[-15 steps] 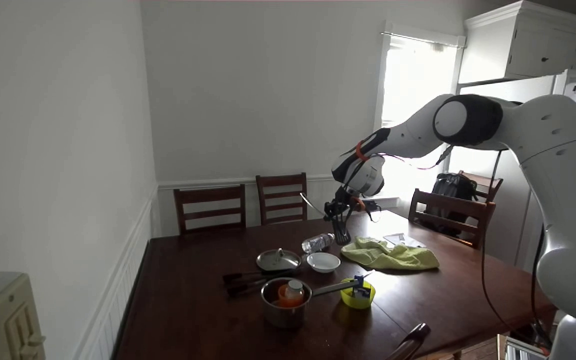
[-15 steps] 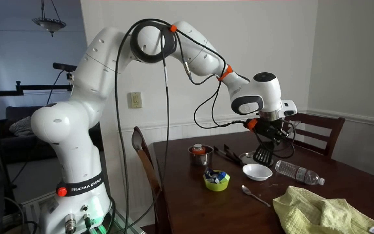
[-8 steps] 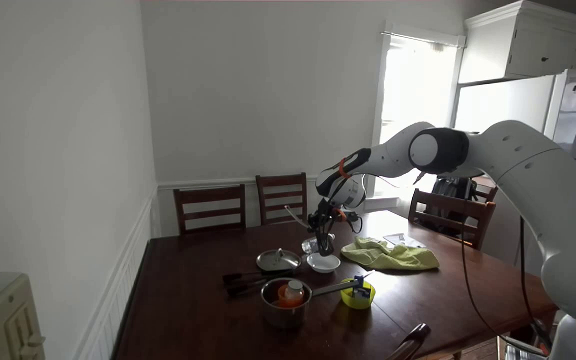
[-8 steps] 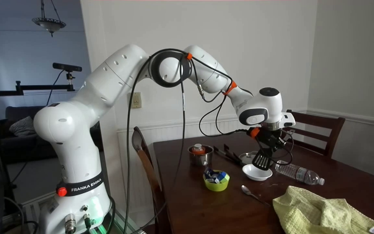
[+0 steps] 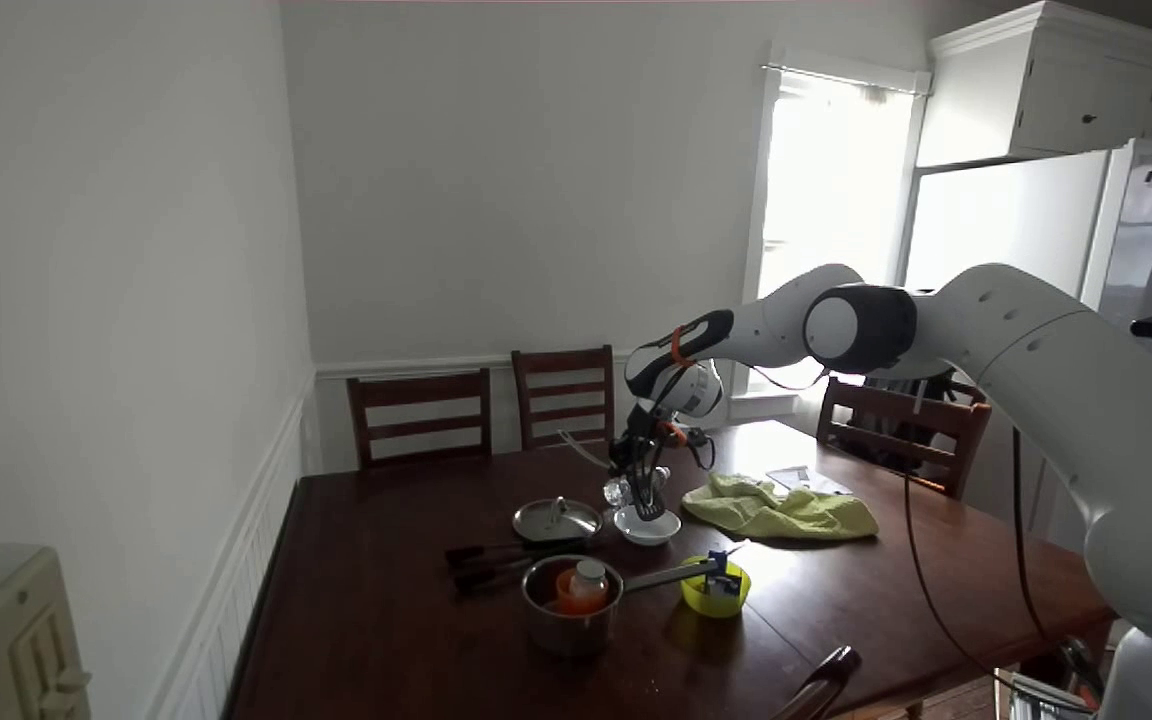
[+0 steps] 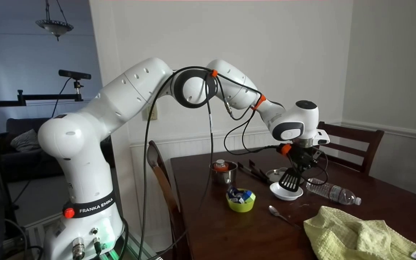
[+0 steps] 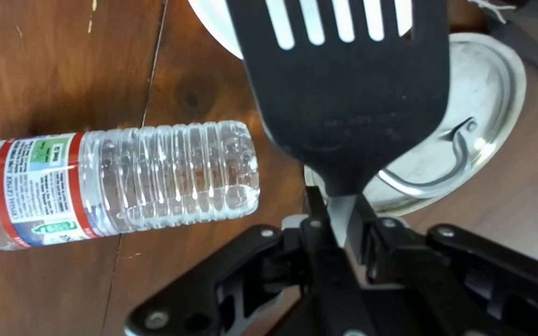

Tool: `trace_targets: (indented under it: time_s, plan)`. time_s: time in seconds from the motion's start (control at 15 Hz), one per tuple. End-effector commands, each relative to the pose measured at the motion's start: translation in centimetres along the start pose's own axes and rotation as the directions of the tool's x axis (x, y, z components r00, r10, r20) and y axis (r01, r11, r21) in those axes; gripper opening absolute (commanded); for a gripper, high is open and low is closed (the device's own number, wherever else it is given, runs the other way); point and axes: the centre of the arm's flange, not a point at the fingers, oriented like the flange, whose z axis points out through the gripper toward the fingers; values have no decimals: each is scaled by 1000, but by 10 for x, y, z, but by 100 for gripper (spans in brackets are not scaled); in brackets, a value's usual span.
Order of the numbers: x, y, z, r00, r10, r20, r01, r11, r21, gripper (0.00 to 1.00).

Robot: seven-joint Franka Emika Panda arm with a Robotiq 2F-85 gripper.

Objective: Put the spatula in the white bowl

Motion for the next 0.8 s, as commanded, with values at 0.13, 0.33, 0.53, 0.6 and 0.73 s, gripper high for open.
trace_targets:
  time_s: [0.13,0.33,0.53,0.6,0.73]
  plan:
    - [4,-9,27,997,-48,57,48,999,-3,4]
    - [-1,-15,35,995,-52,85,52,999,0,4]
    - [-4,-14,39,994,-50,95,51,999,-3,40]
    - [-4,-13,40,994,-47,94,48,999,-3,42]
    - [-6,-11,41,994,-42,97,43,999,-5,54]
